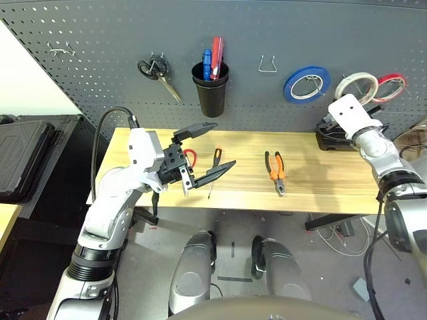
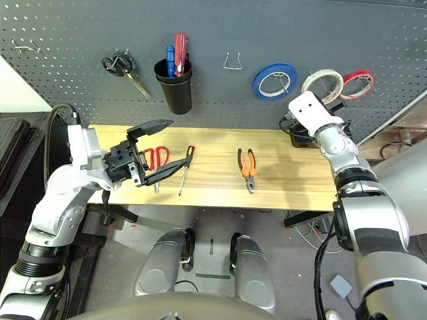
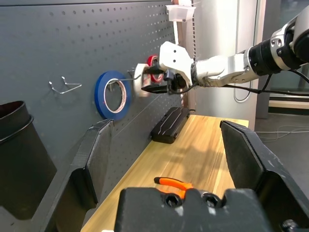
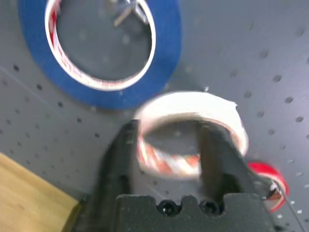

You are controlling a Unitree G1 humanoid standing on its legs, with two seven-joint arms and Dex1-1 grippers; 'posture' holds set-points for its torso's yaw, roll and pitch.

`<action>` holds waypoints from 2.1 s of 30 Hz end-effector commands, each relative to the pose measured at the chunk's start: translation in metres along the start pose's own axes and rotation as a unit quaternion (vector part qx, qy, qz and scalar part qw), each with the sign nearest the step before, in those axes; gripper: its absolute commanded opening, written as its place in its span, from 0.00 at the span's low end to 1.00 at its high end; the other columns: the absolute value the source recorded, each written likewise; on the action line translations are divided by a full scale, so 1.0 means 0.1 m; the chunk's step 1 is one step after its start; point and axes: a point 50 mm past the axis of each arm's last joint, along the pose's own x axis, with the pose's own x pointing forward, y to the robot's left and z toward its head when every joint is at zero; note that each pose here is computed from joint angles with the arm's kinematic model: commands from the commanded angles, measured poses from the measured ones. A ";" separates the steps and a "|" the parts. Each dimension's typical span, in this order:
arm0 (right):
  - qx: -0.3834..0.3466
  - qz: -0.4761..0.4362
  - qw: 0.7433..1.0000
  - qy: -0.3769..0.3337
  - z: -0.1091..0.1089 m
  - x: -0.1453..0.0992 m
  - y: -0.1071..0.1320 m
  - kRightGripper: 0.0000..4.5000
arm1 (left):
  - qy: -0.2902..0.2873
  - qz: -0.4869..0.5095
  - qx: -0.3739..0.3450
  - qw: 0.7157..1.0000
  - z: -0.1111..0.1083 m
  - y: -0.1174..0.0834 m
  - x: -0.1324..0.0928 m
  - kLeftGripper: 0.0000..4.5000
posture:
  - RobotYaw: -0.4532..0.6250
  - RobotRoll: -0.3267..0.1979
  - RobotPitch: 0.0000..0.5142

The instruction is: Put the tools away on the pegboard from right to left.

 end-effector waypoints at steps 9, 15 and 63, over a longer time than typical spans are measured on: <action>0.012 0.044 0.998 0.040 -0.54 -0.83 0.39 0.99 | 0.079 -0.019 0.015 0.997 -0.17 -0.04 -0.08 1.00 | 0.69 0.62 0.26; 0.115 0.047 0.984 0.131 -0.73 -1.05 0.65 0.99 | 0.184 -0.042 0.018 0.982 -0.36 -0.04 -0.17 1.00 | 0.68 0.62 0.27; 0.394 0.185 0.747 0.503 -0.06 -0.35 1.68 0.99 | 0.365 -0.074 0.012 0.928 -0.61 -0.08 -0.28 1.00 | 0.75 0.62 0.45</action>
